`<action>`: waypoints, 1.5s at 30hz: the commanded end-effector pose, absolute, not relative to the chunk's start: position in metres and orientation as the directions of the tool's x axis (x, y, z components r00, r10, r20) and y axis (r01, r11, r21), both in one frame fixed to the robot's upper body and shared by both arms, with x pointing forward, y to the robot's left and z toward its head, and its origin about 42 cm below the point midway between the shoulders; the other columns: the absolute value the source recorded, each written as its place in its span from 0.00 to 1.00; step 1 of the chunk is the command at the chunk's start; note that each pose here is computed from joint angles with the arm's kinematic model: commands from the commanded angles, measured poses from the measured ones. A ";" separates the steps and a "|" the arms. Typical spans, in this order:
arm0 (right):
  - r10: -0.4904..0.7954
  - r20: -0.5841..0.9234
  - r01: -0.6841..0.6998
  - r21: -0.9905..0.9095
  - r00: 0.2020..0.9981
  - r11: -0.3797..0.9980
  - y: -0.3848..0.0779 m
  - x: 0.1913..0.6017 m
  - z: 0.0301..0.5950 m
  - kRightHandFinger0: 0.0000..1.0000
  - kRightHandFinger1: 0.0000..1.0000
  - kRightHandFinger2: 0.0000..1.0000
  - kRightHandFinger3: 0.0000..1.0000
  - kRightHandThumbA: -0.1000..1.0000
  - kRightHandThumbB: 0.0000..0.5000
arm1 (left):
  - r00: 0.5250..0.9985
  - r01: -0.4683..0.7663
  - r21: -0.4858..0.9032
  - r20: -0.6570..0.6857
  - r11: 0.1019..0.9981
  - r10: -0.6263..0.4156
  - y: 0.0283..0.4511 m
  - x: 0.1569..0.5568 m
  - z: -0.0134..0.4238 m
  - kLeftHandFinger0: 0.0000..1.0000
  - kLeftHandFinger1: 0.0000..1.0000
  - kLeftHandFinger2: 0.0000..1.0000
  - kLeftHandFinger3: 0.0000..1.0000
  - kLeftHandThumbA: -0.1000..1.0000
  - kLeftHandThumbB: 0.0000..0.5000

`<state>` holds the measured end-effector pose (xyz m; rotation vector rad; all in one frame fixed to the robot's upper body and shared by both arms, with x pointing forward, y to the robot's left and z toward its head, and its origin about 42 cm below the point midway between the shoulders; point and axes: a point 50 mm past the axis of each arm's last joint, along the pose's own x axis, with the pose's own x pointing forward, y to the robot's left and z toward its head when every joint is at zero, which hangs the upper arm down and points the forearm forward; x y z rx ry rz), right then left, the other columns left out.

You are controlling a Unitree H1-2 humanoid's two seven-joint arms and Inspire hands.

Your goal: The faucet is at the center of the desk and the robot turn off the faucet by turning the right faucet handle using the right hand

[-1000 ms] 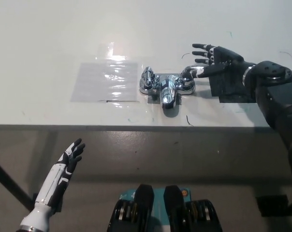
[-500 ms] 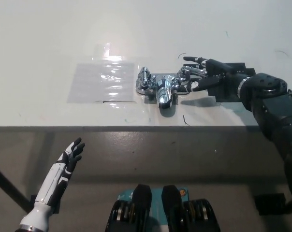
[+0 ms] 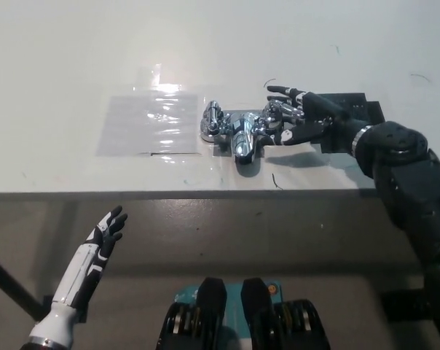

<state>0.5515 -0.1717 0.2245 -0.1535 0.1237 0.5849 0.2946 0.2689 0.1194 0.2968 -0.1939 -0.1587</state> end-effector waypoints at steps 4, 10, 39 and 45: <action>0.435 0.093 -0.410 -0.202 0.896 0.889 -0.084 0.540 0.268 1.00 1.00 1.00 1.00 1.00 0.88 | 0.953 0.131 0.322 0.220 0.938 -0.208 0.272 0.296 0.131 1.00 1.00 1.00 1.00 1.00 0.80; 0.122 0.221 -0.108 -0.073 0.968 0.991 -0.048 0.522 0.252 1.00 1.00 1.00 1.00 1.00 0.72 | 0.953 0.134 0.316 0.218 0.939 -0.209 0.271 0.296 0.132 1.00 1.00 1.00 1.00 1.00 0.83; -0.425 0.185 0.375 0.252 0.886 0.892 0.010 0.501 0.254 1.00 1.00 1.00 1.00 1.00 0.29 | 0.948 0.139 0.323 0.229 0.936 -0.220 0.273 0.299 0.139 1.00 1.00 1.00 1.00 1.00 0.82; -0.434 0.211 0.371 0.281 0.876 0.885 0.012 0.500 0.263 1.00 1.00 1.00 1.00 1.00 0.30 | 0.948 0.142 0.329 0.227 0.934 -0.224 0.273 0.301 0.140 1.00 1.00 1.00 1.00 1.00 0.82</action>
